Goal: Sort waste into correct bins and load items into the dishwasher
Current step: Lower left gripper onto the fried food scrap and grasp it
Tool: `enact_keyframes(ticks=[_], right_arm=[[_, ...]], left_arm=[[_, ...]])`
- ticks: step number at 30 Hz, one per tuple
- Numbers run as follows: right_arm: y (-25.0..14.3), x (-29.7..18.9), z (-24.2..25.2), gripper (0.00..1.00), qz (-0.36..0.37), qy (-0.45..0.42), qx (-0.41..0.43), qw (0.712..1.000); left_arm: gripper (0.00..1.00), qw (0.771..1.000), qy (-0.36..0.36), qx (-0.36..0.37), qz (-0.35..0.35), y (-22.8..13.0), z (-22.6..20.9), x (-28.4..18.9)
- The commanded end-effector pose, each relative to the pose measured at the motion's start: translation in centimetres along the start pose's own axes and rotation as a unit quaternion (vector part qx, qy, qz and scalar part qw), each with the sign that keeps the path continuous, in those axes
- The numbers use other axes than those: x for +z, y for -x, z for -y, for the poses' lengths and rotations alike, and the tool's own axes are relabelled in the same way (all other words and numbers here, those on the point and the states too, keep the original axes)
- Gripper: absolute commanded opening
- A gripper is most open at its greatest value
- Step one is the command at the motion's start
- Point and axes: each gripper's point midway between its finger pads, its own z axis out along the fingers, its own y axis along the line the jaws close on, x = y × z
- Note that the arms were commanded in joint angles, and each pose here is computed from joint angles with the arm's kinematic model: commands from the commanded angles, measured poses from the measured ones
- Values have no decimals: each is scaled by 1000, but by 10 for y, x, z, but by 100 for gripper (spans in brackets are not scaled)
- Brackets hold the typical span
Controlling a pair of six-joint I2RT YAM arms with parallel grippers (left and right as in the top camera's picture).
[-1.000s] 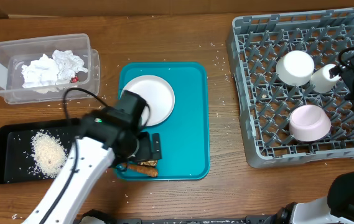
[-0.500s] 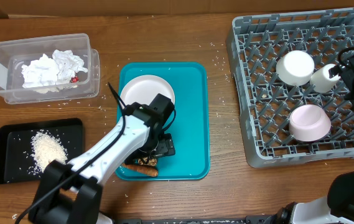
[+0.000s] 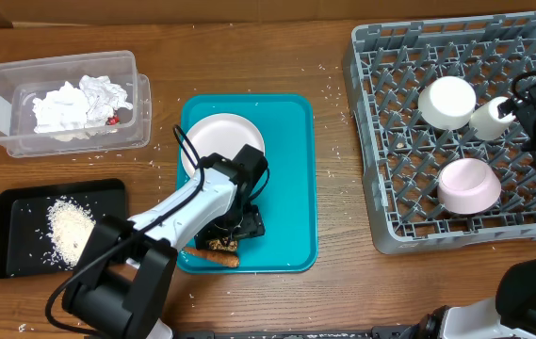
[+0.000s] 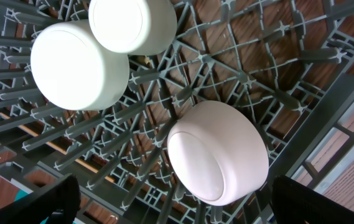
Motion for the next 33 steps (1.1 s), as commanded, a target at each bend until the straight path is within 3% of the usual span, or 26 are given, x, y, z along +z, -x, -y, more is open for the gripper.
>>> enact_keyframes(ticks=[1, 16, 25, 33], right_arm=[[6, -6, -3, 100, 12, 5, 3, 1000], [6, -6, -3, 100, 12, 5, 3, 1000], [6, -6, -3, 100, 12, 5, 3, 1000], [6, -6, -3, 100, 12, 5, 3, 1000]], left_arm=[[83, 1000, 2, -26, 0, -1, 2, 4], [54, 999, -40, -32, 11, 6, 18, 10], [51, 999, -37, -16, 8, 8, 20, -3], [61, 998, -35, 56, -16, 0, 20, -22]])
